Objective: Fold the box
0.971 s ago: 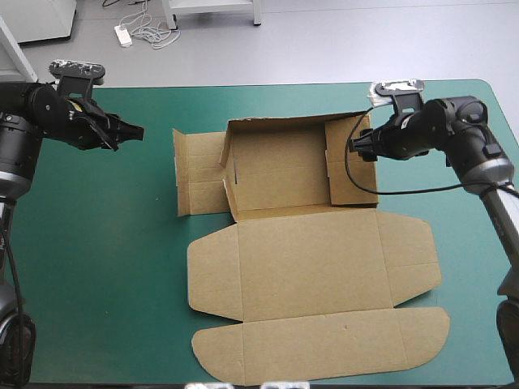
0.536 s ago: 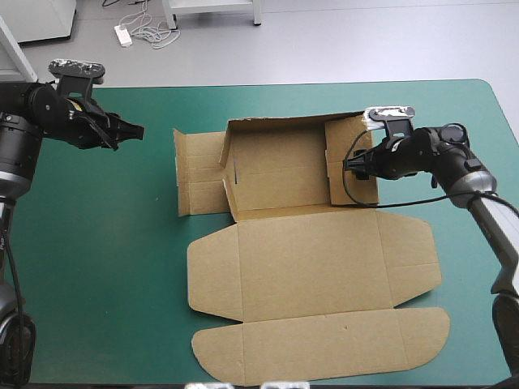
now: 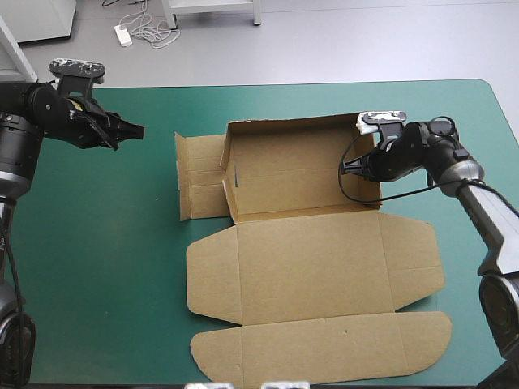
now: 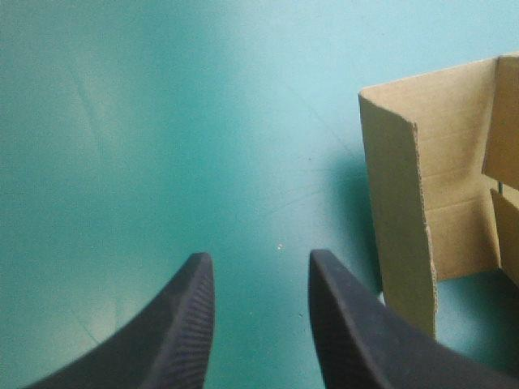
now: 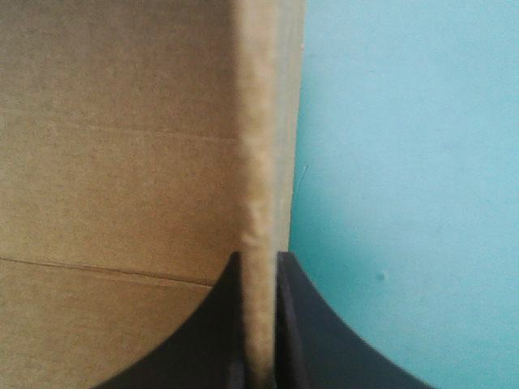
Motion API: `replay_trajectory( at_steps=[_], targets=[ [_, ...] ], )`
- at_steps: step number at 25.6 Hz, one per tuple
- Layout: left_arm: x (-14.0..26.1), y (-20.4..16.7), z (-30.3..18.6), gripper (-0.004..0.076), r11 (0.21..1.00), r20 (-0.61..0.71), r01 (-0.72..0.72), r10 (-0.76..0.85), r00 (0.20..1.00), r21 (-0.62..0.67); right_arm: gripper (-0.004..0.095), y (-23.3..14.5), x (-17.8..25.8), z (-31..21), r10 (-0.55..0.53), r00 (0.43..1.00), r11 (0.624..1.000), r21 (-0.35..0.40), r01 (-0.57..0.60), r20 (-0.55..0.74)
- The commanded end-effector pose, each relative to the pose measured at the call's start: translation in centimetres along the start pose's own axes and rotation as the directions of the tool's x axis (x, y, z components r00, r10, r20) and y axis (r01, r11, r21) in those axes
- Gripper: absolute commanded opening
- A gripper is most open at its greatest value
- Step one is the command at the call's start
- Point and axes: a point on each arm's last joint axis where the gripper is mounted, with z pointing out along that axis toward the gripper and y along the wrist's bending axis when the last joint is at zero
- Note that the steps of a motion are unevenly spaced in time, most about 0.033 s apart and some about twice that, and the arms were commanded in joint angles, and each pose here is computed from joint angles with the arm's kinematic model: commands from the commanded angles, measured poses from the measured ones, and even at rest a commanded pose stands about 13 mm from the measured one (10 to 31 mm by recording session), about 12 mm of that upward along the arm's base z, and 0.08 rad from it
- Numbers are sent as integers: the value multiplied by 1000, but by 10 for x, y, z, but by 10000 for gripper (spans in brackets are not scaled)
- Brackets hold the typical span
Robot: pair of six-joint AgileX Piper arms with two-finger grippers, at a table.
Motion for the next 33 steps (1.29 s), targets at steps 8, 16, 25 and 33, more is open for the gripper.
replay_trajectory(
  at_steps=[8, 16, 25, 33],
  targets=[
    [-10, -1, -23, 277, 1000, 139, 10, -10, 990, 2, -15, 11, -20, -77, 64, 994, 998, -11, -66, -88],
    [-10, -2, -22, 277, 1000, 139, 11, -13, 990, 12, -15, 5, -21, -23, 114, 971, 993, 27, -111, -209],
    [-7, -2, -5, 277, 1000, 59, 9, -10, 998, 15, -15, -1, -18, 16, 108, 950, 994, 61, -93, -294],
    [1, -2, 15, 277, 1000, 21, -9, 8, 1000, 17, 262, -2, -21, 22, 76, 952, 997, 53, -63, -296]
  ],
)
